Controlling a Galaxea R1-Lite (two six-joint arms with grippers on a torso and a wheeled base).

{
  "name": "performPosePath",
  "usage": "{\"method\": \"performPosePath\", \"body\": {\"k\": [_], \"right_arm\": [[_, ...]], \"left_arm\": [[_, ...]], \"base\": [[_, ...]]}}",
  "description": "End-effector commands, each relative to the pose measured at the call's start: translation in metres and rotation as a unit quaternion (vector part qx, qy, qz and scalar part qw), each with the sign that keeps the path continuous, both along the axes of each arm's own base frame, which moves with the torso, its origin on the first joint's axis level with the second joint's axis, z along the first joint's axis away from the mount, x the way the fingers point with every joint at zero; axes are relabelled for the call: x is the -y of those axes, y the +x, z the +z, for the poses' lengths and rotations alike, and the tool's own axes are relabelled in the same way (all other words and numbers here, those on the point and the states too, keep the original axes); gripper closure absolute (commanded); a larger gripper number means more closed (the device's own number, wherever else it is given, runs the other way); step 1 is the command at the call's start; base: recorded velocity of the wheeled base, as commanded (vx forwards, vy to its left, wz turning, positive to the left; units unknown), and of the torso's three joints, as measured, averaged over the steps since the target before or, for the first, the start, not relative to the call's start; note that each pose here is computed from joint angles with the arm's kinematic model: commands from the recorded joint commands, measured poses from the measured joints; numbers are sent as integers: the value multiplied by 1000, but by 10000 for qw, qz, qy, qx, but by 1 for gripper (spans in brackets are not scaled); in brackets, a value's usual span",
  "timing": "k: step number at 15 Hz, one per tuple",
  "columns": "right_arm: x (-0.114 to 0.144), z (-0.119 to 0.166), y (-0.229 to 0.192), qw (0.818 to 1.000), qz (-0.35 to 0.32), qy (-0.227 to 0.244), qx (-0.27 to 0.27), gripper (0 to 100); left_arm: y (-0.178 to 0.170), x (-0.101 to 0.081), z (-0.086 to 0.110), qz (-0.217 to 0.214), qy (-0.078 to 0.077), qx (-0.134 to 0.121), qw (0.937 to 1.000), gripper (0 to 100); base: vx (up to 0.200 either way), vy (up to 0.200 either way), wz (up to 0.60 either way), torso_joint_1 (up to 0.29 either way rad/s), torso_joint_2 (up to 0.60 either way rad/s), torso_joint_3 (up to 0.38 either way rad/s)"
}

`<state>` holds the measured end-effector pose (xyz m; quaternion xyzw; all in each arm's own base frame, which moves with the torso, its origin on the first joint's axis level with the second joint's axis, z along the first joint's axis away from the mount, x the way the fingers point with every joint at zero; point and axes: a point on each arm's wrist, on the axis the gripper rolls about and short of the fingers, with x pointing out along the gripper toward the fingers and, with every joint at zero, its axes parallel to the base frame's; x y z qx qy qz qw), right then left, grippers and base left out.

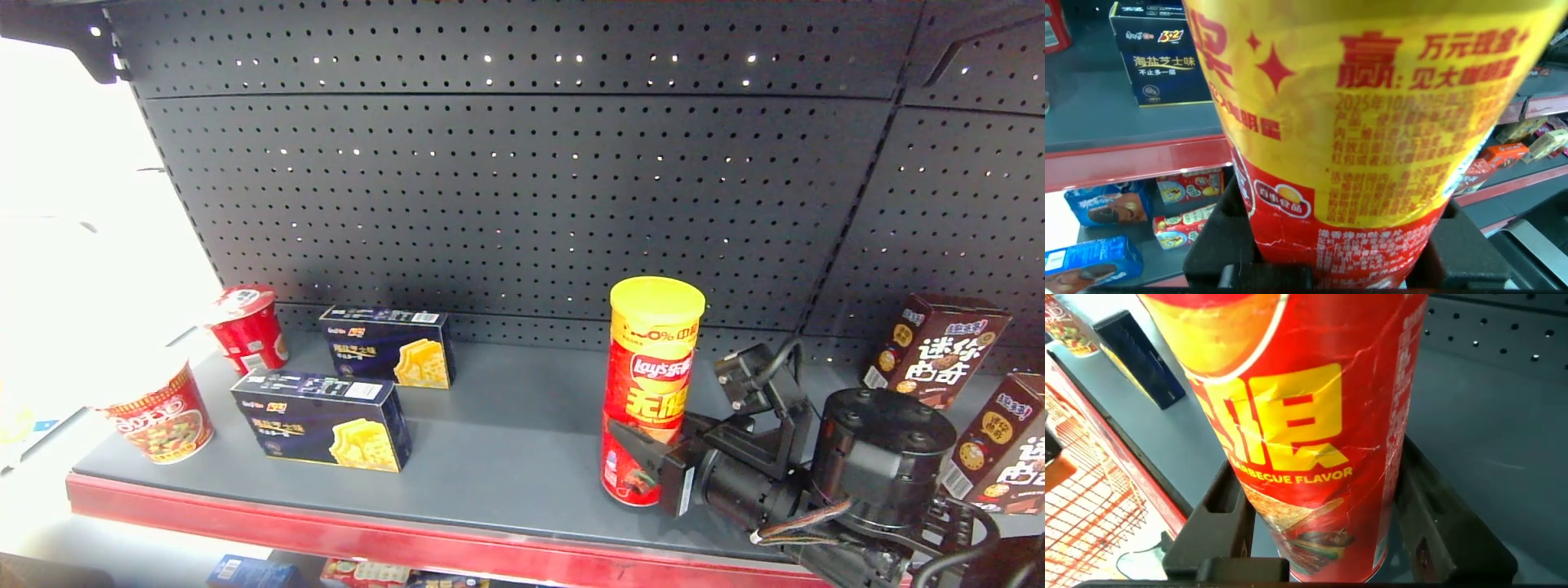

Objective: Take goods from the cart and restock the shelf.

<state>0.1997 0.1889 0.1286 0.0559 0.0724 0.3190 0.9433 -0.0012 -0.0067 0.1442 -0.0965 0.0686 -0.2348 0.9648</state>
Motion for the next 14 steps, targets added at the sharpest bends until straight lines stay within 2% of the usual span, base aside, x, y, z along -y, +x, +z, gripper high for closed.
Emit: {"method": "performPosePath", "body": {"k": [1, 4, 10, 11, 14], "right_arm": [[-3, -12, 0, 9999, 44, -121, -106, 100], [0, -14, 0, 10000, 23, -47, 1, 100], [1, -18, -2, 9999, 31, -107, -50, 100], [1, -18, -2, 9999, 32, -107, -49, 0], [3, -19, -5, 9999, 47, -139, -83, 0]], "left_arm": [[0, 0, 0, -1, -7, 2, 10000, 100], [0, 0, 0, 14, -81, -38, 10000, 100], [-2, 0, 0, 6, -97, 12, 10000, 100], [-2, 0, 0, 6, -99, 19, 9999, 100], [-2, 0, 0, 6, -99, 19, 9999, 100]], "base": [[0, 0, 0, 0, 0, 0], [0, 0, 0, 0, 0, 0], [0, 0, 0, 0, 0, 0], [0, 0, 0, 0, 0, 0], [0, 0, 0, 0, 0, 0]]}}
